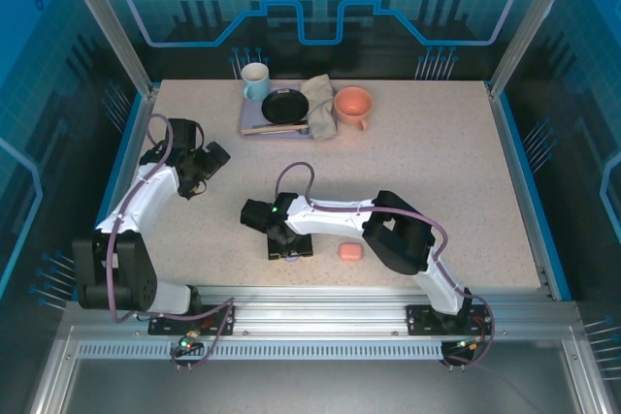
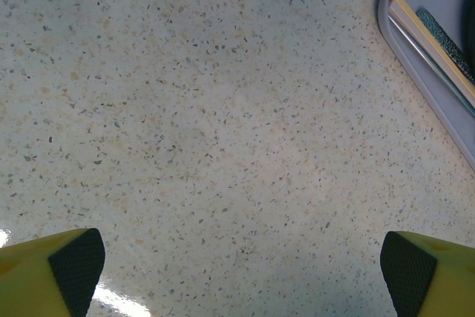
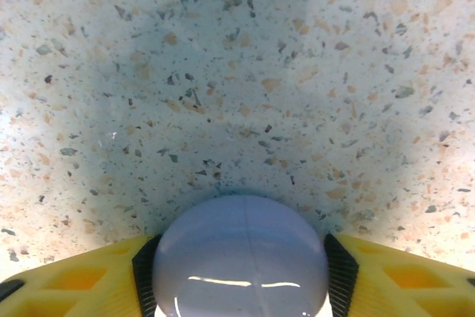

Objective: Insert the wireless bluetooth earbuds into the charging case

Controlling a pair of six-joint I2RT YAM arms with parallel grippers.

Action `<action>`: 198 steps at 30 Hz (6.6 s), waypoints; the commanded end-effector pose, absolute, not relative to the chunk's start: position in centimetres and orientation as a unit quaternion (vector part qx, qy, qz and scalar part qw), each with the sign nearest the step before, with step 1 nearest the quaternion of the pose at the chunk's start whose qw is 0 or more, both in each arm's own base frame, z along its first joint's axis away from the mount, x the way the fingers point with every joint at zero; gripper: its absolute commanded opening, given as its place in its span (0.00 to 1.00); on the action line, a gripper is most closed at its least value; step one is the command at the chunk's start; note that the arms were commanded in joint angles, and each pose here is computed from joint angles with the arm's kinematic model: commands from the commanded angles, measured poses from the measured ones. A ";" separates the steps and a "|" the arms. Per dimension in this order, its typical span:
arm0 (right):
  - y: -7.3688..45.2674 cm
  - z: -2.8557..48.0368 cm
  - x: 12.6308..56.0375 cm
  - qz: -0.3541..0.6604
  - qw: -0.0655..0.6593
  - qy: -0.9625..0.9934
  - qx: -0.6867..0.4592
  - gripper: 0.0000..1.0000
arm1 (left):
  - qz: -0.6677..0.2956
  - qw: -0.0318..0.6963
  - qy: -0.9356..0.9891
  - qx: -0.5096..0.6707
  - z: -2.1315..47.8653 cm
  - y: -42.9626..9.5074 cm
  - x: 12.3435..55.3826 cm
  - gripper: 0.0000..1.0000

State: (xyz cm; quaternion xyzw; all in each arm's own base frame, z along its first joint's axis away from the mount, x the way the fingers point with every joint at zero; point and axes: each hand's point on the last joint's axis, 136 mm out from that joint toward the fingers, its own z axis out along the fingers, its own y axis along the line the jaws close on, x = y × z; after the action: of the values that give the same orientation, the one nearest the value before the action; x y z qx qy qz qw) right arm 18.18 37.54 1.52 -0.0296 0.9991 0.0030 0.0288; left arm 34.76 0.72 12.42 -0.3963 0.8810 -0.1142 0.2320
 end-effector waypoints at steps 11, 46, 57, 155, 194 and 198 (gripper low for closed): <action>36.3 3.0 18.1 0.015 0.048 0.998 -0.029 0.51 | -0.136 0.232 0.885 -0.379 13.0 0.1 34.4 0.99; 31.6 6.1 40.5 0.229 0.048 0.935 0.266 0.51 | -0.414 0.300 0.831 -0.218 13.5 -17.0 40.1 0.99; 31.0 7.1 41.8 0.272 0.034 0.907 0.320 0.52 | -0.434 0.301 0.838 -0.139 12.2 -20.5 39.5 0.93; 34.8 6.9 38.7 0.091 0.026 0.963 0.253 0.84 | -0.332 0.377 0.818 -0.278 15.7 -9.5 42.1 0.97; 32.9 -0.3 38.6 0.017 0.006 0.982 0.191 0.69 | -0.336 0.367 0.817 -0.293 14.6 -8.6 41.5 0.99; 32.7 -0.6 38.7 0.019 0.007 0.982 0.186 0.59 | -0.337 0.361 0.819 -0.292 14.6 -8.7 41.3 0.99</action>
State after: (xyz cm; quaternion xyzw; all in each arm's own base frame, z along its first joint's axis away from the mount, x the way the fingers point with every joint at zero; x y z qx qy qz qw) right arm 38.08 33.11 1.59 0.1867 0.9822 0.0205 0.0074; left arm 41.54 -8.85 13.97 -0.2921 0.8220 -0.3299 0.3607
